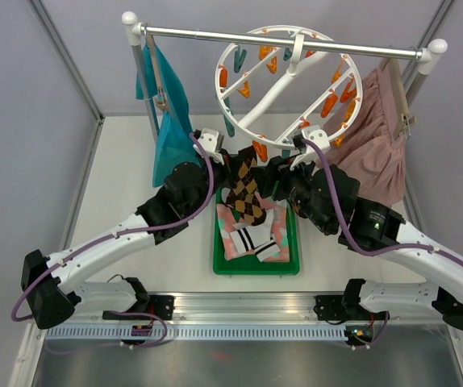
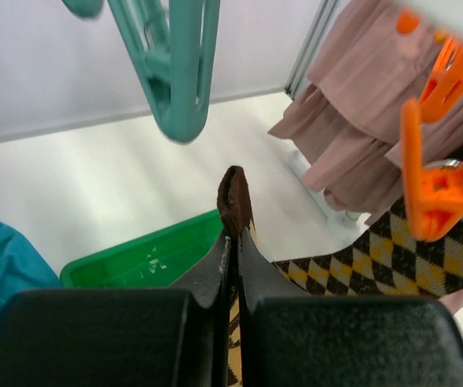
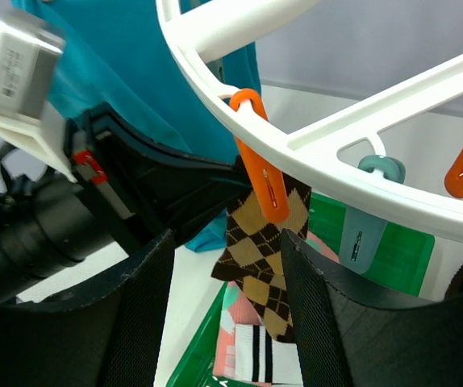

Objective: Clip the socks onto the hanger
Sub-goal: Rotate the hanger.

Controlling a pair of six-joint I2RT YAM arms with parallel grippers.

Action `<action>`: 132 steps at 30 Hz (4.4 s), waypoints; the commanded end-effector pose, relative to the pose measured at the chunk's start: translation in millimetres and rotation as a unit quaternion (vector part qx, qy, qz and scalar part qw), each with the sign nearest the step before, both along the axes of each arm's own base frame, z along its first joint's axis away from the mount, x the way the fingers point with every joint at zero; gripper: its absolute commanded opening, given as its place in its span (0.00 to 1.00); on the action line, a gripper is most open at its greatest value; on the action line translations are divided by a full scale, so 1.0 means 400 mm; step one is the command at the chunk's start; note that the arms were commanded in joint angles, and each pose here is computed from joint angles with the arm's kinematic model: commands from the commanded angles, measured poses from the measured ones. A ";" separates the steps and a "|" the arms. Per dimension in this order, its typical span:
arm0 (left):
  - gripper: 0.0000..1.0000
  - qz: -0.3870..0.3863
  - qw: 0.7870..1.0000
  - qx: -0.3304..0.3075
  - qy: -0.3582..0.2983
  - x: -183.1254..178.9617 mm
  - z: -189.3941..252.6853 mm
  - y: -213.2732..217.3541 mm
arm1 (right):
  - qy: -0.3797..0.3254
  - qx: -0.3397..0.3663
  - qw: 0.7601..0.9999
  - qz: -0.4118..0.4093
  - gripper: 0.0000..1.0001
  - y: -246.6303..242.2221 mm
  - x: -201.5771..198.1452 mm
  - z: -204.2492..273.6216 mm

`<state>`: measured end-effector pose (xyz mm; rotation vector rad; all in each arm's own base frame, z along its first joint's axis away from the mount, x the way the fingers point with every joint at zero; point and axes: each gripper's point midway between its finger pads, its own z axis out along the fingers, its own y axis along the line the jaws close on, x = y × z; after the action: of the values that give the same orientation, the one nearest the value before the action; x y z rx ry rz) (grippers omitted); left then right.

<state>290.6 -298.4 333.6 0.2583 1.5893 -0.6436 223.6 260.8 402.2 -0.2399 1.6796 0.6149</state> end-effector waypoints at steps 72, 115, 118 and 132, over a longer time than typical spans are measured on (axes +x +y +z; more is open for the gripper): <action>0.02 -0.085 0.986 0.140 -0.005 0.048 0.075 -0.151 | -0.038 0.033 0.995 -0.092 0.64 -0.254 0.031 0.061; 0.02 -0.106 0.984 0.140 -0.002 0.024 0.060 -0.169 | -0.047 0.006 0.975 -0.219 0.28 -0.331 0.098 0.046; 0.02 -0.107 0.985 0.135 -0.005 0.016 0.064 -0.161 | -0.049 0.001 0.973 -0.225 0.28 -0.336 0.100 0.046; 0.02 -0.116 0.987 0.112 -0.004 -0.048 0.071 -0.128 | -0.052 -0.009 0.959 -0.277 0.28 -0.366 0.122 0.041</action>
<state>281.0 -353.2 333.9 0.6634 1.7124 -0.5781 268.1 123.2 414.1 0.1300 1.5848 0.2038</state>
